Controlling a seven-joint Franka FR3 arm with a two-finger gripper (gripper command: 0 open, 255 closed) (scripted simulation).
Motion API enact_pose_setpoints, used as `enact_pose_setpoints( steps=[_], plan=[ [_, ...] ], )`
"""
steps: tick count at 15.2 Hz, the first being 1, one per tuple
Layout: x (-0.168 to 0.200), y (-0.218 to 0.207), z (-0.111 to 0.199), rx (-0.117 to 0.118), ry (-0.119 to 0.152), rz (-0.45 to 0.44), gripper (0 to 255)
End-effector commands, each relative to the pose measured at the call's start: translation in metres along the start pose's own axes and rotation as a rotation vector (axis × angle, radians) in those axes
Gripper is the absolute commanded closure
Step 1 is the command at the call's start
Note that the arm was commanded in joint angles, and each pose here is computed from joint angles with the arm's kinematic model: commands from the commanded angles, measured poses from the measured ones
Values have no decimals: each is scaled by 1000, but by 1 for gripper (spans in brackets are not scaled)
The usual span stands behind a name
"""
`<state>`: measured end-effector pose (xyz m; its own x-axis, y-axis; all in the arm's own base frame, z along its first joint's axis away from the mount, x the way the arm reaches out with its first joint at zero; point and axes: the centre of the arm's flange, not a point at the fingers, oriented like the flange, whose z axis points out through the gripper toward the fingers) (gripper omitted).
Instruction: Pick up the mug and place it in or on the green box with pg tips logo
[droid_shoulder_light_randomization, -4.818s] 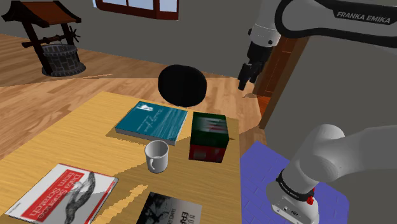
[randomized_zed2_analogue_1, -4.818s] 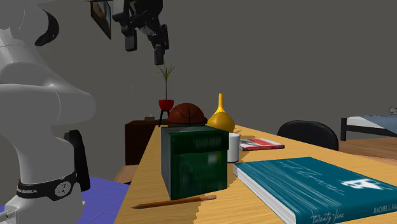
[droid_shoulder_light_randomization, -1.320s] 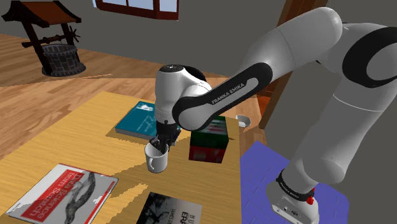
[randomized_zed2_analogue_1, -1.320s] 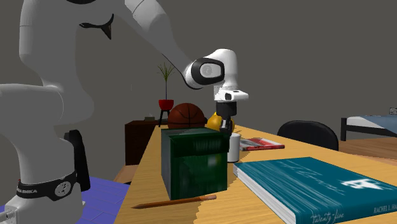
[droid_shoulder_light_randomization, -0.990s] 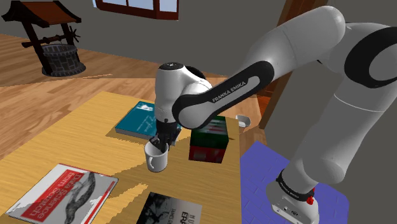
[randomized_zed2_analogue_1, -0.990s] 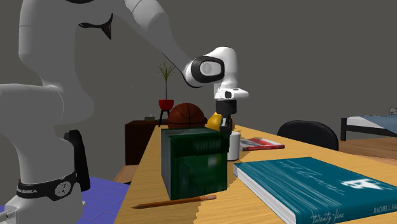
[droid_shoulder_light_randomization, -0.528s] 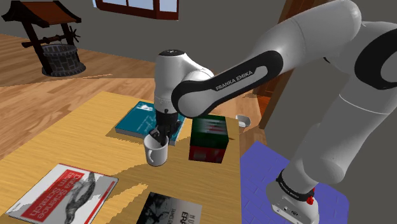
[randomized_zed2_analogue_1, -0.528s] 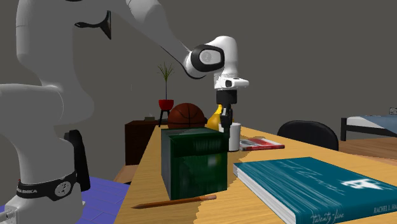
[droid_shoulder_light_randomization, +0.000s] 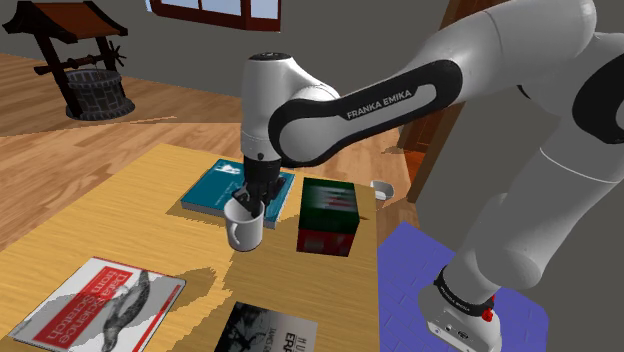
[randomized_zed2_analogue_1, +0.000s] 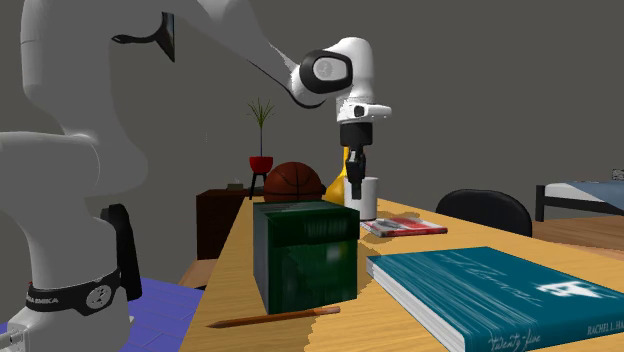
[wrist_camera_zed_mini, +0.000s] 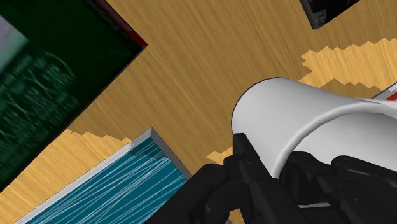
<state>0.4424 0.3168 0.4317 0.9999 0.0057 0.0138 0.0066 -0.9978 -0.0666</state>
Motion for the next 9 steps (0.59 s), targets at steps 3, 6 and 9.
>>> enact_pose_setpoints(
  steps=[3,6,9],
  plan=[
    [0,-1,-22,0,0,0,255],
    [0,-2,-37,0,0,0,255],
    [0,-3,-53,0,0,0,255]
  ],
)
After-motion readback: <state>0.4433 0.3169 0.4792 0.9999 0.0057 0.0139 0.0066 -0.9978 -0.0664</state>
